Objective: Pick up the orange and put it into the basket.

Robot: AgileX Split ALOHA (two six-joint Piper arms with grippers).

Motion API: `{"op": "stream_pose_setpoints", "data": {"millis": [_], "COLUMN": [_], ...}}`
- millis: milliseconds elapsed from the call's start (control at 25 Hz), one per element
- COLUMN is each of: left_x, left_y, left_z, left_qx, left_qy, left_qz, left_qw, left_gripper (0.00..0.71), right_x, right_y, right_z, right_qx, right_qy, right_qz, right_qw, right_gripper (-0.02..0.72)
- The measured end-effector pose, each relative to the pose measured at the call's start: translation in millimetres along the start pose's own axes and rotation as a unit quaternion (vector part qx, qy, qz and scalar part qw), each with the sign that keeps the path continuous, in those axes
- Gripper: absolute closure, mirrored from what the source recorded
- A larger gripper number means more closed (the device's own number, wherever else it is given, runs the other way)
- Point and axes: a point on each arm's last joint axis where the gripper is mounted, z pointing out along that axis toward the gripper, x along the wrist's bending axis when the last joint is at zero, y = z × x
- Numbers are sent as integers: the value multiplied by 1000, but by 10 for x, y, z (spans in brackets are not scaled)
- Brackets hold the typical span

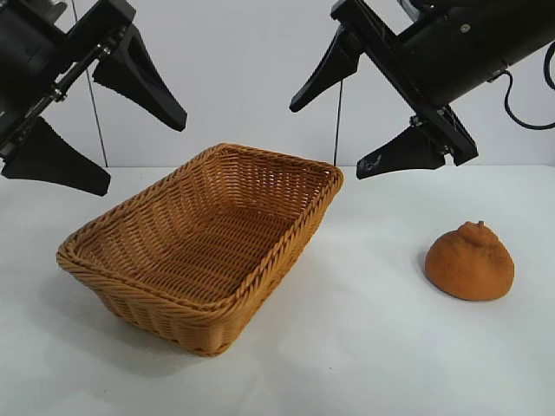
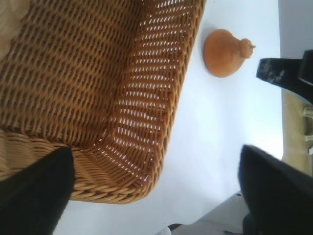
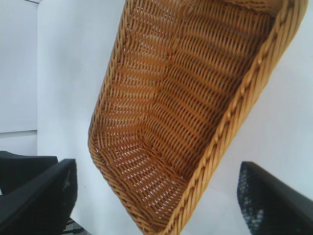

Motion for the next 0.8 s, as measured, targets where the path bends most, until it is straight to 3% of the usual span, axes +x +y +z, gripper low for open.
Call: {"op": "stream_pose_setpoints", "data": {"millis": [800], "left_x": [9], "left_y": [29], "left_z": [-1], "left_qx": [-16], "left_qy": [5], "left_qz": [0], "left_qw": [1000], "left_gripper": [66], "right_x": [0], "right_y": [-1], "right_z": [0], "right_qx": [0], "right_qy": [0], "right_qz": [0], "right_qw": [1000], "right_gripper": [94]}}
